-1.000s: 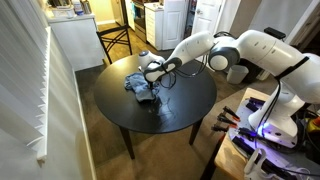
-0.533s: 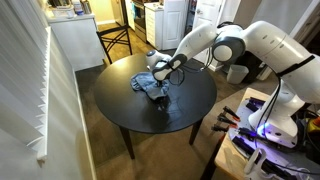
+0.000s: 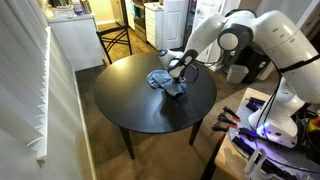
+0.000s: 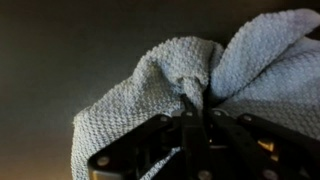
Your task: Wipe the table using the blue object
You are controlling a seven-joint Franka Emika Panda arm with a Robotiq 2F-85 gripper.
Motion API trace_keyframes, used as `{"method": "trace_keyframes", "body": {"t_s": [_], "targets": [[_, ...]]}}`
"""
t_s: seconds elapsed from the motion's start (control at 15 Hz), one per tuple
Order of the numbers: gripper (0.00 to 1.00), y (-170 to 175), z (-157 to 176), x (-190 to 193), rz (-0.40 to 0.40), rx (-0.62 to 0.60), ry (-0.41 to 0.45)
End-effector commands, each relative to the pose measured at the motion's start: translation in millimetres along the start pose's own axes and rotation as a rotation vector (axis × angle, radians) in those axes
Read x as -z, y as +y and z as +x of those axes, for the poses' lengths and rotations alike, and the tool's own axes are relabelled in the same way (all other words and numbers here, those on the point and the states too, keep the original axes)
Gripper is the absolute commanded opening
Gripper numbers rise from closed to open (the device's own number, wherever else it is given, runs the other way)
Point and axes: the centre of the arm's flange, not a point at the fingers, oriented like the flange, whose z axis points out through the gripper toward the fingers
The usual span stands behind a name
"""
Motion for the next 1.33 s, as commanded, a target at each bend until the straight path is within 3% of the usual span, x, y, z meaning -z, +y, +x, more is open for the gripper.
{"method": "trace_keyframes", "body": {"t_s": [0.0,0.2,0.33,0.93,1.27], "targets": [[0.03,26.4,-86.7,-17.4,0.015,-0.089,-0.059],[0.03,30.7,-136.4,-45.0,0.035,-0.061,-0.093],[0.03,12.1,-138.6,-53.0,0.028,-0.011,-0.072],[0.03,-141.2,-85.8,-8.5,-0.015,0.415,0.048],[0.03,-186.7,-50.5,21.6,-0.003,0.515,0.089]]}}
